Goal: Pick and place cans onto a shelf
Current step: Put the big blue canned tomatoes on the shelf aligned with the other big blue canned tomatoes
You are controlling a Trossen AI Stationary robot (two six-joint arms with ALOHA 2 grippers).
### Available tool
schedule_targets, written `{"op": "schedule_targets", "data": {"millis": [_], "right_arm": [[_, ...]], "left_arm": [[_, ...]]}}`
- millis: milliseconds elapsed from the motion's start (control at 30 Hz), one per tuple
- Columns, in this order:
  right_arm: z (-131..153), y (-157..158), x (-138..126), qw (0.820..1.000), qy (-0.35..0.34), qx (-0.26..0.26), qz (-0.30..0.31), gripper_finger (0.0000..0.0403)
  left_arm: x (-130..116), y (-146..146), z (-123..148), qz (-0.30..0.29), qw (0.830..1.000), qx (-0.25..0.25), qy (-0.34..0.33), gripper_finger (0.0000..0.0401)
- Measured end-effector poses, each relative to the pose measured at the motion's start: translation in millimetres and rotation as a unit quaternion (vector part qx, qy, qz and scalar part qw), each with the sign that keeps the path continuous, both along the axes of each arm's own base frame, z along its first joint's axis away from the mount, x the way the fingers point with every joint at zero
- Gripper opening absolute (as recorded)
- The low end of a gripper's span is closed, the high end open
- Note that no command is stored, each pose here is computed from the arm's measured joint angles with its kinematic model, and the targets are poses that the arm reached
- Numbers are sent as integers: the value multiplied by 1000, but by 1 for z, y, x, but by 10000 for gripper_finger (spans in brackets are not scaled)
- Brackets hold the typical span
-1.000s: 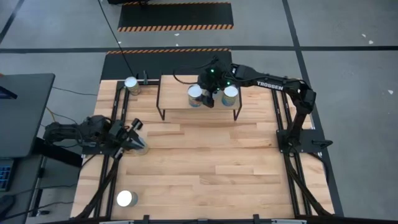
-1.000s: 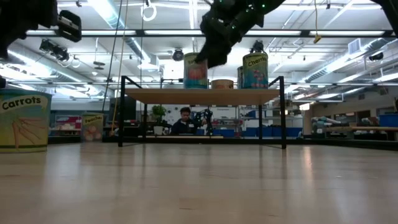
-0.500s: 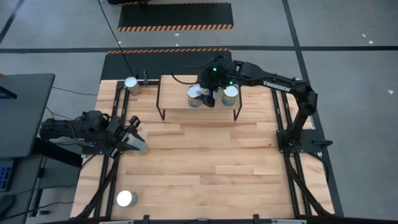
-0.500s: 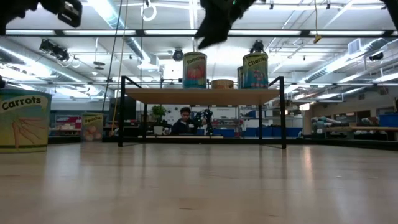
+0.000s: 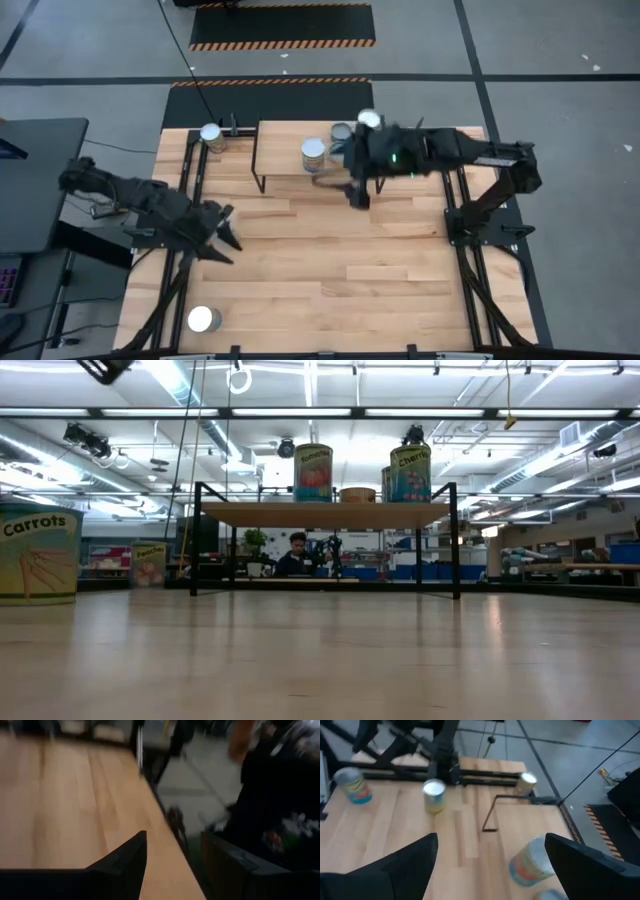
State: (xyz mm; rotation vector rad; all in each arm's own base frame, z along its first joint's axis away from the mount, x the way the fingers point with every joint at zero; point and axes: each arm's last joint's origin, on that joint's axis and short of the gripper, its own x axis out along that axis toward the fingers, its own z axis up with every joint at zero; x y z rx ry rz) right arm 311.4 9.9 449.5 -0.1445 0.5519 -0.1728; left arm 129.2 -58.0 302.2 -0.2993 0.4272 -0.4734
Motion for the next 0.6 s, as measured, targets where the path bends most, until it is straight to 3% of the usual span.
{"op": "schedule_targets", "data": {"millis": [100, 200, 333, 467, 600], "right_arm": [[-4, 27, -1, 1000, 6, -3, -2, 375], [-11, 52, 0, 1000, 17, -15, -8, 375], [-23, 76, 7, 999, 26, -20, -28, 375], [-40, 96, 14, 997, 42, -36, -58, 375], [-54, 111, 23, 996, 53, -47, -61, 374]], "left_arm": [[3, -16, 5, 3, 994, -3, 114, 192], [6, -36, 3, 13, 974, -8, 225, 192], [5, -67, -4, 23, 938, -42, 344, 193], [1, -94, -10, 32, 904, -96, 415, 203], [-8, -109, -22, 56, 848, -122, 513, 231]]}}
